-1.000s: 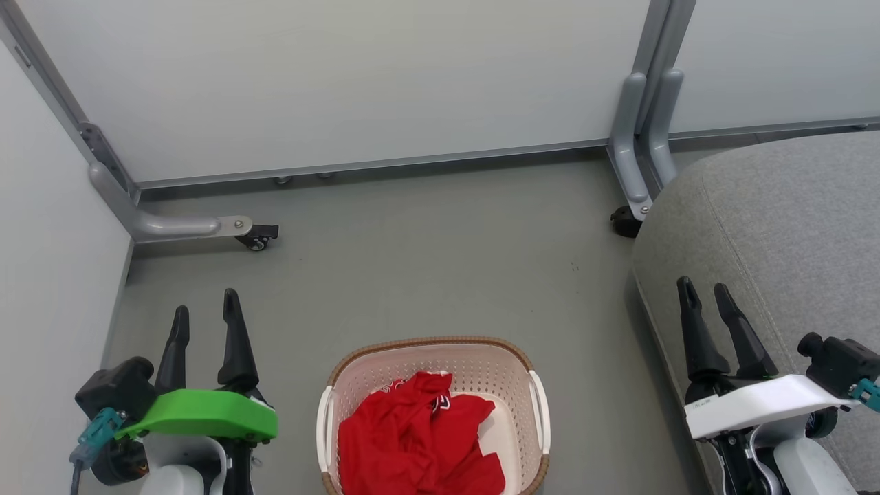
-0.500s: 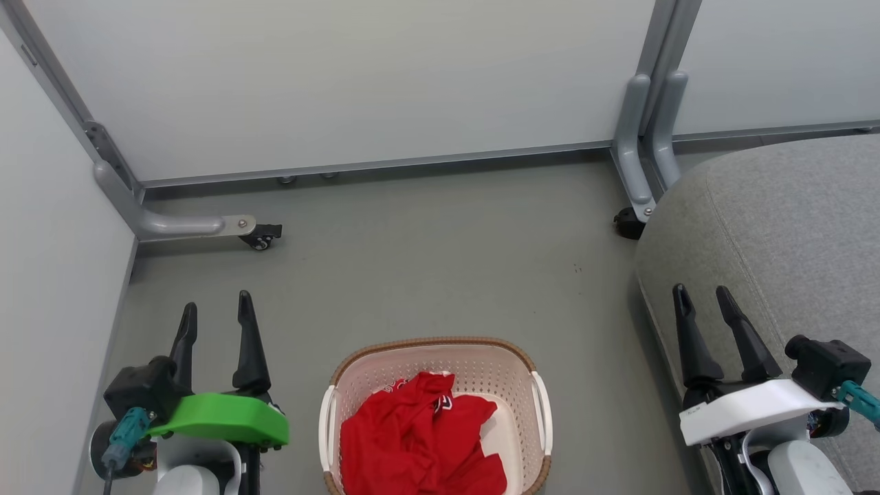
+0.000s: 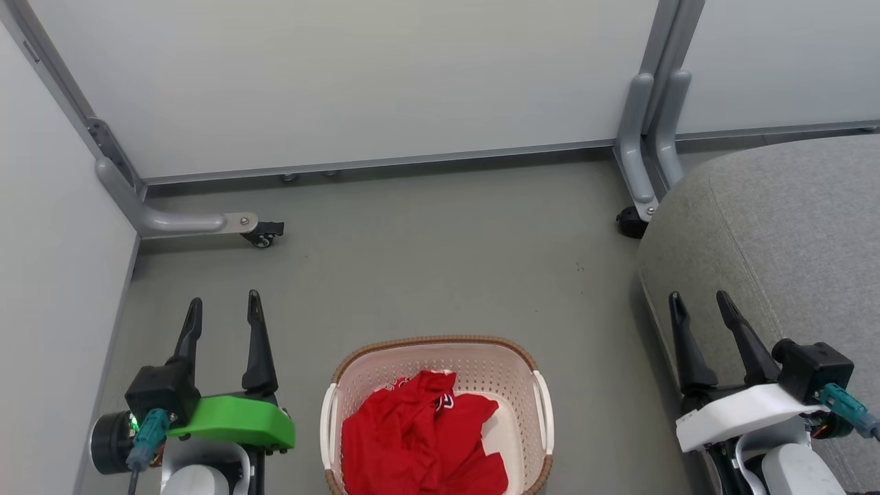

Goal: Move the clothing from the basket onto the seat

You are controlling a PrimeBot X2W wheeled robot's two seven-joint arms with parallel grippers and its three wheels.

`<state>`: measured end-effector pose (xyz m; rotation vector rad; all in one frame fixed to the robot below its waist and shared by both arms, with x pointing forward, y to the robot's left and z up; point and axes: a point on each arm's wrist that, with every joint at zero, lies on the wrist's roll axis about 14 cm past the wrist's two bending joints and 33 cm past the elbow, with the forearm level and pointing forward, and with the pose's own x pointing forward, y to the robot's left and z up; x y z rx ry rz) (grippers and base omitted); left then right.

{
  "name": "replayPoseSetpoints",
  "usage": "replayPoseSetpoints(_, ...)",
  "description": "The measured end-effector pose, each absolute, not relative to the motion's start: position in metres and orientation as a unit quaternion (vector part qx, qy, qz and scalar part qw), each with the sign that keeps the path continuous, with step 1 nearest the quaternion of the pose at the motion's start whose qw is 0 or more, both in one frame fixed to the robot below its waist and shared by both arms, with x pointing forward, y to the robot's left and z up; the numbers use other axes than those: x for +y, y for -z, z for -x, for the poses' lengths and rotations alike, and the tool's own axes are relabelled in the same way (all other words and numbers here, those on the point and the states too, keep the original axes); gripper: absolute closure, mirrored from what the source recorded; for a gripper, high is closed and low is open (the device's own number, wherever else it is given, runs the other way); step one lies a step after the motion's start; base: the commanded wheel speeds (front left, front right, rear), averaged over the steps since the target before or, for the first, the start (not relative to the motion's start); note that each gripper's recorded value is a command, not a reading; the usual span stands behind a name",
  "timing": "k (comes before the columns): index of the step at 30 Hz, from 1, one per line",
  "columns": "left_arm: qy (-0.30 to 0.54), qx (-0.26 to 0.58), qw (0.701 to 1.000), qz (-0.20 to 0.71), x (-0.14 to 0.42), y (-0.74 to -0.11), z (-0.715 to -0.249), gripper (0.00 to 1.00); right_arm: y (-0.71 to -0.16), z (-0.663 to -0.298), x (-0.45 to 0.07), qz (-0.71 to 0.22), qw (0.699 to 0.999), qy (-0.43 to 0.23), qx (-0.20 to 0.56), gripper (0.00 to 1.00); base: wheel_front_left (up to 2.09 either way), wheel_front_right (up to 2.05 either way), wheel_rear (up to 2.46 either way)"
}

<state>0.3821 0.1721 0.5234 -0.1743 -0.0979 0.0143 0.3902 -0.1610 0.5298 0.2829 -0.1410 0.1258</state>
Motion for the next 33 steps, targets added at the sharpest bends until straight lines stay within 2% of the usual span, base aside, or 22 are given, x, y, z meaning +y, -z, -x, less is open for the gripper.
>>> replayPoseSetpoints(22,0.003,-0.057,0.998,0.016,0.167,-0.52,-0.379,0.0,-0.516,-0.39,-0.157,-0.057,0.995,-0.063,-0.051,0.0,0.0,0.0,0.0)
replayPoseSetpoints(33,0.002,-0.042,0.999,0.02,0.168,-0.51,-0.377,0.0,-0.51,-0.389,-0.155,-0.053,0.996,-0.065,-0.041,0.0,0.0,0.0,0.0)
